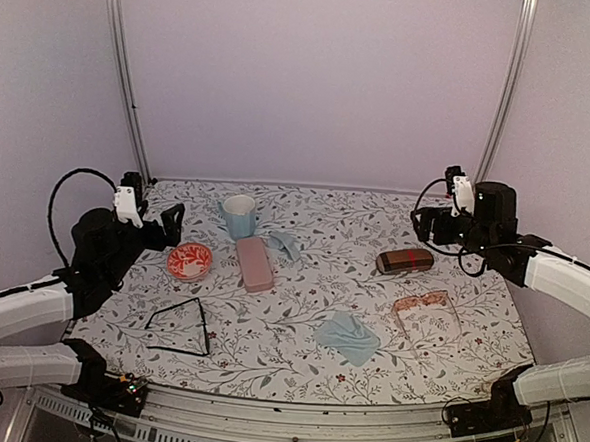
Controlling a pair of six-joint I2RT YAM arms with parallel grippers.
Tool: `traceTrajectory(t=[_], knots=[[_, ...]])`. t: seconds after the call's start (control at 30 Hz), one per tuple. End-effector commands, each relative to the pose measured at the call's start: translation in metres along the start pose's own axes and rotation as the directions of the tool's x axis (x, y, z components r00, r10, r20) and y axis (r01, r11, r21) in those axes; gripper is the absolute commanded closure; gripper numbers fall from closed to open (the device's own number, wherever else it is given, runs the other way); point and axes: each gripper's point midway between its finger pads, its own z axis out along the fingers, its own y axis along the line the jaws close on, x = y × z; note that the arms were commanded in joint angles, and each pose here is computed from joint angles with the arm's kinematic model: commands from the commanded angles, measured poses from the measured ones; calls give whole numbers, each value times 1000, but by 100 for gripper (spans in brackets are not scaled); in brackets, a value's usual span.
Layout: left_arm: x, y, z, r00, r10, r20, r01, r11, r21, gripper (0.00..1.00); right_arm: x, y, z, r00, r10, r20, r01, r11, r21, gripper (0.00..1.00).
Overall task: Organize the sunglasses
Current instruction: Adjust the sunglasses case at the center of the board.
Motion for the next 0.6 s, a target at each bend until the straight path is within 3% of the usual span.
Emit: traceTrajectory(t=[0.0, 0.2, 0.3, 0.57], knots=[[6, -7, 0, 1000, 8, -4, -8, 1000, 16, 1, 35, -7, 22, 990, -7, -144, 16, 998, 61, 1], [9, -13, 1, 1000, 11, -13, -11, 999, 34, 1, 73, -23, 51, 963, 36, -267, 3, 989, 145, 1], [12, -14, 1, 1000, 0, -14, 1, 999, 36, 1, 91, -35, 66, 937, 128, -325, -93, 988, 122, 1], [16, -19, 3, 1000, -3, -20, 4, 999, 51, 1, 105, -69, 89, 894, 280, -349, -242, 959, 150, 1]])
